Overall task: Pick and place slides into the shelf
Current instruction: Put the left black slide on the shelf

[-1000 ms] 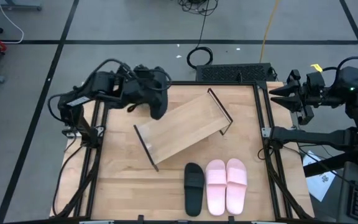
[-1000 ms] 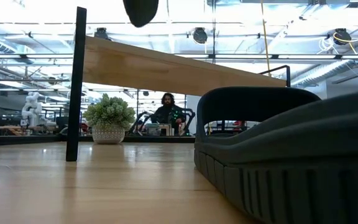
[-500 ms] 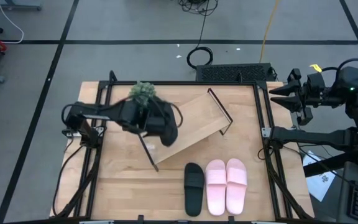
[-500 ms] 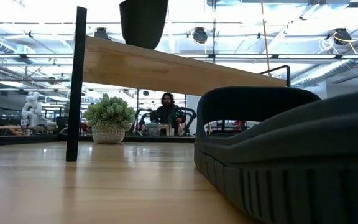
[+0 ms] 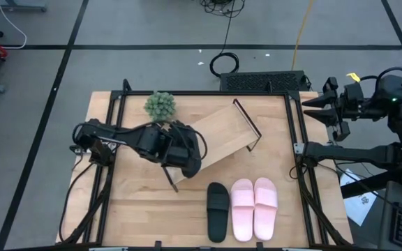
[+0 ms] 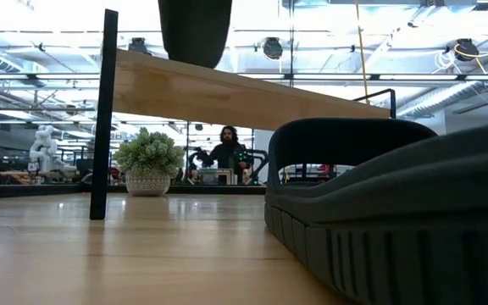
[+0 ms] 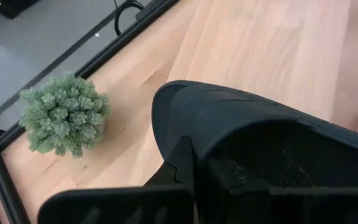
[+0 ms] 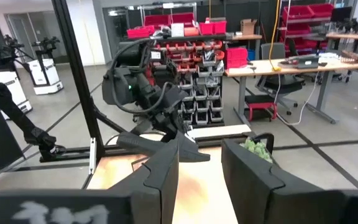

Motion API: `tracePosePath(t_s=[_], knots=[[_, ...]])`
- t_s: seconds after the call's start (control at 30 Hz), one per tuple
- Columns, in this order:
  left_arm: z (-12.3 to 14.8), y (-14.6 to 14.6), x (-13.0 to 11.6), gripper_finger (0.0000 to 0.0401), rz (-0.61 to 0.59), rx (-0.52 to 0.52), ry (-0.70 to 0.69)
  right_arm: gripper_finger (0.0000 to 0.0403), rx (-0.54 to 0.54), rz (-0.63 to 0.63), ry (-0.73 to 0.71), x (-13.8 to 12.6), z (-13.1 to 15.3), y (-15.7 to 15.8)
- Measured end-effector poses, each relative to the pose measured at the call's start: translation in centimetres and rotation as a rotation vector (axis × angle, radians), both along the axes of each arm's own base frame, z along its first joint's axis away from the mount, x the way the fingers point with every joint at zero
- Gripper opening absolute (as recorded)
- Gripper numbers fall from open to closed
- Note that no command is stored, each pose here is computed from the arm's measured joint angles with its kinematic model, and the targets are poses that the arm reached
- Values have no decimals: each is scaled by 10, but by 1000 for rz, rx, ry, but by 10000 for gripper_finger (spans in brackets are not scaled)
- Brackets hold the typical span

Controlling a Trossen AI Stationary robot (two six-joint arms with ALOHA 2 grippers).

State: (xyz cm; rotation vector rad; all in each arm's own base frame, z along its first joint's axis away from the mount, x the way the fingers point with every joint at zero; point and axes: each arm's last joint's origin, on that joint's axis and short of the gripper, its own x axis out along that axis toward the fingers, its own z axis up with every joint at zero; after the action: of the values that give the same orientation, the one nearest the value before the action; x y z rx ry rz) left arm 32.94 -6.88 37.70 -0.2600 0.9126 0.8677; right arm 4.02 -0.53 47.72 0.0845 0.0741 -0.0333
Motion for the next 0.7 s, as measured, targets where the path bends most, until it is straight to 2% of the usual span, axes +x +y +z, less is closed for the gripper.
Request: tracePosePath(t_s=[0.23, 0.33, 0.53, 0.7], knots=[[-28, 3, 1, 0, 3, -1, 123, 111, 19, 0, 44, 0, -4, 0], [-35, 2, 1, 0, 14, 10, 137, 111, 20, 0, 45, 0, -5, 0], [-31, 4, 1, 0, 15, 65, 119, 111, 20, 0, 46, 0, -5, 0], [-12, 7, 2, 0, -9, 117, 67, 111, 20, 0, 46, 0, -5, 0]])
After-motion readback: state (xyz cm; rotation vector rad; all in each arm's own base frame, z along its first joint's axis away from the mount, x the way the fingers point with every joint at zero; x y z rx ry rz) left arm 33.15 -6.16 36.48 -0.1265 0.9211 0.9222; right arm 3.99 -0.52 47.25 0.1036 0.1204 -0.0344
